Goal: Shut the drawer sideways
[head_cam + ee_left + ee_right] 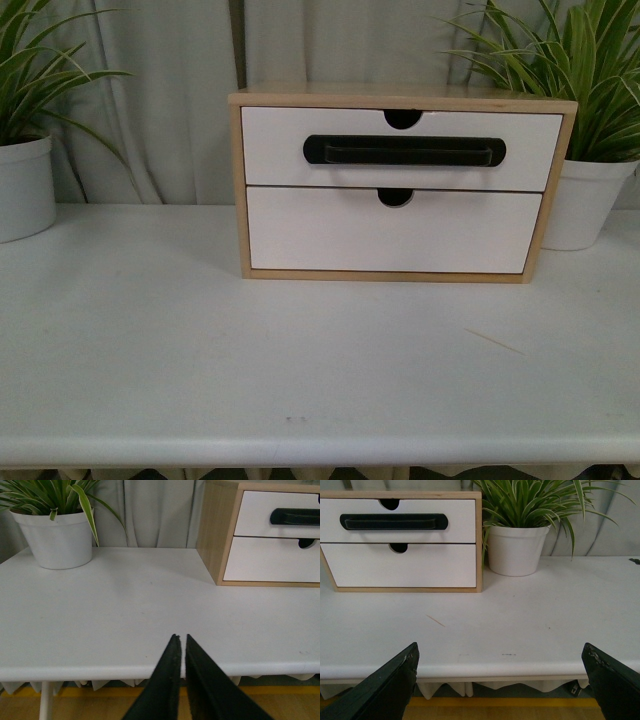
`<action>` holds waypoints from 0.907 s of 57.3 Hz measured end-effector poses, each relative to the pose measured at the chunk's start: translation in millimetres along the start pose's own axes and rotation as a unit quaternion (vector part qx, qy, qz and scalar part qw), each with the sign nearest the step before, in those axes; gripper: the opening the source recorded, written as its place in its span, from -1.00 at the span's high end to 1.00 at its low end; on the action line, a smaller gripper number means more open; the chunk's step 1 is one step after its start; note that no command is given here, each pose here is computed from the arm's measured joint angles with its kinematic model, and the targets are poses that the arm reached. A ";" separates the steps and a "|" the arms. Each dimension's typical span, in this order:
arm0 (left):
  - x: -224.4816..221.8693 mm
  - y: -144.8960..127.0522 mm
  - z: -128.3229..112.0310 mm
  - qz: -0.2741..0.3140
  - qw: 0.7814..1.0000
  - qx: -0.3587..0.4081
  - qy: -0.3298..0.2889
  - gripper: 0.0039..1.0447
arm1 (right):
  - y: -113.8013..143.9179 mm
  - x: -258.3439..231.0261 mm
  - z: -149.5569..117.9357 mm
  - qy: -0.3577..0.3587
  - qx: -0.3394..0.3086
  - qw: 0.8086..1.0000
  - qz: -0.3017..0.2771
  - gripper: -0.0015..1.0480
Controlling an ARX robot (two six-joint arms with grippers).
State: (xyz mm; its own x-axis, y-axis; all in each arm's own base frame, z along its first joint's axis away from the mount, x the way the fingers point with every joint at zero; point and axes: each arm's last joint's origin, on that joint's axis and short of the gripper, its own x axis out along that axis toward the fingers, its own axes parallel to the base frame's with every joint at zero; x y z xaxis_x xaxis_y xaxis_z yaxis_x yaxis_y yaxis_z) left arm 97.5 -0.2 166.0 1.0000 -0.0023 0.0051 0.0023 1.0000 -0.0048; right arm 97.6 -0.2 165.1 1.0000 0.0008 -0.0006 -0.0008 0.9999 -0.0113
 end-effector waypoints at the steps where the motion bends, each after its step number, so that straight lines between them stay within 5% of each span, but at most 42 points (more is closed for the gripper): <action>1: 0.0 0.0 0.0 0.000 1.000 0.000 0.000 0.87 | 0.0 0.0 0.0 0.000 0.000 1.000 0.000 -0.83; 7: 0.0 0.0 0.0 0.000 1.000 0.000 0.000 0.82 | 0.0 0.0 0.0 0.000 0.000 1.000 0.000 -0.83; 33: 0.0 0.0 0.0 0.000 1.000 0.000 0.000 -0.87 | 0.0 0.0 0.0 0.000 0.000 1.000 0.000 -0.83; 52: 0.0 0.0 0.0 0.000 1.000 0.000 0.000 -0.89 | 0.0 0.0 0.0 0.000 0.000 1.000 0.000 -0.83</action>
State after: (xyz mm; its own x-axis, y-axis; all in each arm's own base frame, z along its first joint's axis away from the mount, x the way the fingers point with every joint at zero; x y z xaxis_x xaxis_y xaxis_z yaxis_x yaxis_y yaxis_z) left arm 97.5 -0.2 166.0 1.0000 -0.0023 0.0048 0.0023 1.0000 -0.0044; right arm 97.6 -0.2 165.1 1.0000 0.0008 -0.0006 -0.0008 0.9999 -0.0113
